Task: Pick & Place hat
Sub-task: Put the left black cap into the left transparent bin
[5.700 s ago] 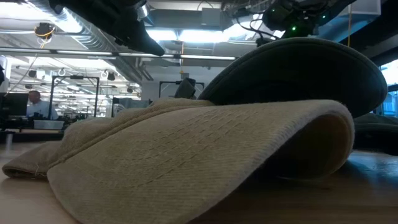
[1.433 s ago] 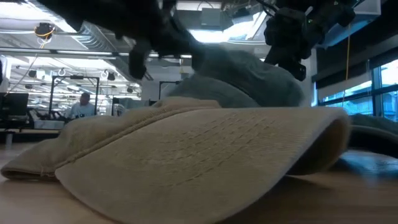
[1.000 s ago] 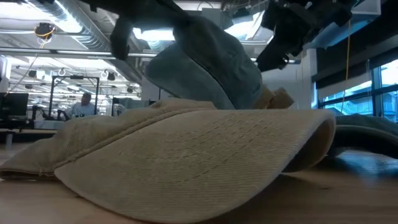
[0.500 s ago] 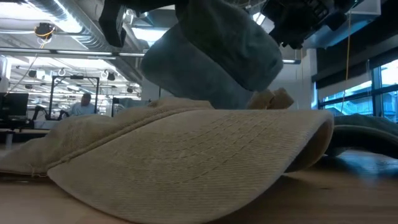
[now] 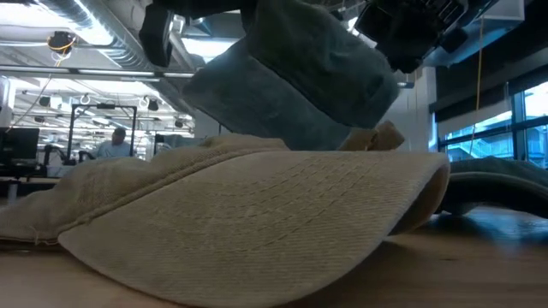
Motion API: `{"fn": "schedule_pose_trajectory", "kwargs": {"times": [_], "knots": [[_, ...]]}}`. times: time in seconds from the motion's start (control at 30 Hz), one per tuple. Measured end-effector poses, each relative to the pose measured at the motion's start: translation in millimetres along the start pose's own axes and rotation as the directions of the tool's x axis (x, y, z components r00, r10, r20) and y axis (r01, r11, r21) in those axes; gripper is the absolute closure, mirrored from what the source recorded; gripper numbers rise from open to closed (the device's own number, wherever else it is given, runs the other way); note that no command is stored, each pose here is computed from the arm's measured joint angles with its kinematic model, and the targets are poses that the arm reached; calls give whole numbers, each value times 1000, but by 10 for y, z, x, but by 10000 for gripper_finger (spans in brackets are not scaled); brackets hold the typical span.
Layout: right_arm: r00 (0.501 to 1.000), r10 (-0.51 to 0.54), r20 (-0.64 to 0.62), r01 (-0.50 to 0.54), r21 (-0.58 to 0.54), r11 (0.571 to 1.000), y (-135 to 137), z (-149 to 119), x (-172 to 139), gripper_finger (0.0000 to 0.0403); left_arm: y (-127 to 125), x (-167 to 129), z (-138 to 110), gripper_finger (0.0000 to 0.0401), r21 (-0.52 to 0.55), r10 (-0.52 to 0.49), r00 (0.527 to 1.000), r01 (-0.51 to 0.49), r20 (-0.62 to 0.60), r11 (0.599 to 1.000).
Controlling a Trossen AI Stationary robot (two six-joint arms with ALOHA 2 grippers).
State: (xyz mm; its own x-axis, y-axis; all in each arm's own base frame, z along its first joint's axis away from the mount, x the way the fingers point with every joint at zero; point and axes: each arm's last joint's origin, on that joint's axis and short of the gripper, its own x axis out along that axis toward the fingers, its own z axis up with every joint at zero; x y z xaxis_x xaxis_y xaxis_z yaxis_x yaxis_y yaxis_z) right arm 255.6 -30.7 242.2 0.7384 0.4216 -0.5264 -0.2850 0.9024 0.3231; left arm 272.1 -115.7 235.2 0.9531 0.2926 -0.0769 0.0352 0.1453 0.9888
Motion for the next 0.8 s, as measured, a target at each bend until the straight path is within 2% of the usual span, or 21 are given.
{"fn": "schedule_pose_trajectory", "kwargs": {"times": [0.1, 0.23, 0.3, 0.4, 0.43, 0.6, 0.8], "knots": [[1000, 9, 2, -9, -1, 1000, 4, 2, -2, 150, -8, -1, 0, 398, -29, -7, 1000, 7, 0, 1000], [996, 86, 13, -85, -8, 996, 26, 12, -3, 150, -12, -1, -1, 398, -36, -10, 1000, 10, 0, 999], [999, 42, 24, -42, -6, 999, 18, 26, 1, 150, -12, -1, 3, 398, -37, -11, 1000, 12, 12, 999], [997, -79, 18, 79, 7, 997, -18, 21, 0, 150, -12, -2, 10, 398, -37, -15, 999, 17, 33, 999], [996, -83, 14, 83, 11, 996, -22, 16, -1, 150, -12, -2, 9, 398, -38, -15, 999, 16, 32, 999], [998, 56, 9, -56, 19, 998, 19, 9, 15, 150, -9, -1, -1, 398, -31, -7, 1000, 7, -2, 999], [1000, 4, -4, -4, -11, 1000, 41, 1, 57, 150, 1, -1, 1, 398, 4, 1, 1000, -1, -1, 1000]]}}
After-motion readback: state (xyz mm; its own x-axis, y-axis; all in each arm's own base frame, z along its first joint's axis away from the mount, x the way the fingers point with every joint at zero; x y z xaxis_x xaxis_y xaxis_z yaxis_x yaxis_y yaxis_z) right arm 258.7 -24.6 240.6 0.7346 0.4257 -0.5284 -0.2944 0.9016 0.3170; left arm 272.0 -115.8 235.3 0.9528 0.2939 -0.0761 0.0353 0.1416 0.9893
